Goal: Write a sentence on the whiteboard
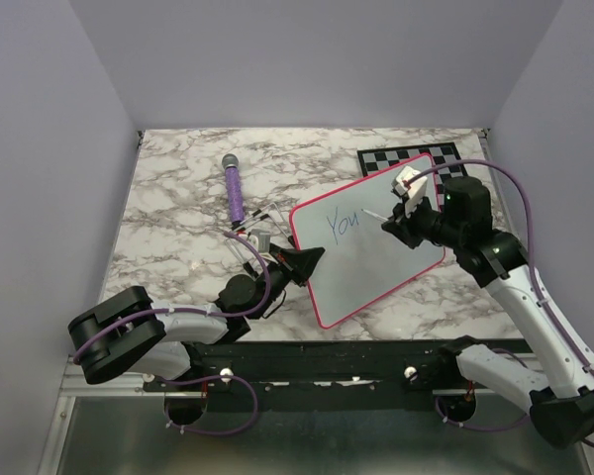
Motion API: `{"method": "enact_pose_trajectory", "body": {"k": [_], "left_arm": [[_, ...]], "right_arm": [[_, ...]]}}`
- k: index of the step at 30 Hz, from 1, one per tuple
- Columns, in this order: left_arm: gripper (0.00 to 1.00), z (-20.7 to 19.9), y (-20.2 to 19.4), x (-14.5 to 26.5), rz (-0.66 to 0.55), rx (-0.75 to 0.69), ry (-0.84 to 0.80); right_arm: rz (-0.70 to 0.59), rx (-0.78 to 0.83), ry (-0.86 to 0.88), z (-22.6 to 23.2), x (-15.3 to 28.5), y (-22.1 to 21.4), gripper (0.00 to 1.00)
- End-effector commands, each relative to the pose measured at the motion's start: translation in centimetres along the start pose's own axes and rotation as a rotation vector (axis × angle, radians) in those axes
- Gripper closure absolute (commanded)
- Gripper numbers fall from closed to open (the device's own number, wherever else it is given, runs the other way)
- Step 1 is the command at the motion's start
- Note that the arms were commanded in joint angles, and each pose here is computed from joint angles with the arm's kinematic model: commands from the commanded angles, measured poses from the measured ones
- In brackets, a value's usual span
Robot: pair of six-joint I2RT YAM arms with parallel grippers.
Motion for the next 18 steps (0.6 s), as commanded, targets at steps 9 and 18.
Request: {"method": "enact_pose_trajectory", "body": {"k": [9, 18], "left_arm": [[1.00, 0.9, -0.7, 0.5, 0.027, -0.104, 0.007], [1.00, 0.8, -0.7, 0.4, 0.031, -0.107, 0.003]], "right_arm": [[-0.084, 0.003, -0.036, -1.6, 0.9, 0.8, 1.00], [-0.100, -0.009, 0.021, -1.6, -0.8, 1.2, 0.99]]}}
Point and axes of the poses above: each gripper's point midway between its finger pads, its own x axis back along the fingers, its own z axis along the line the jaws close on, y = z × x, the point moved 1 cm from there along x, back along the fingers, and after that the axes turned 9 degrees about x, right-handed, at the moved point
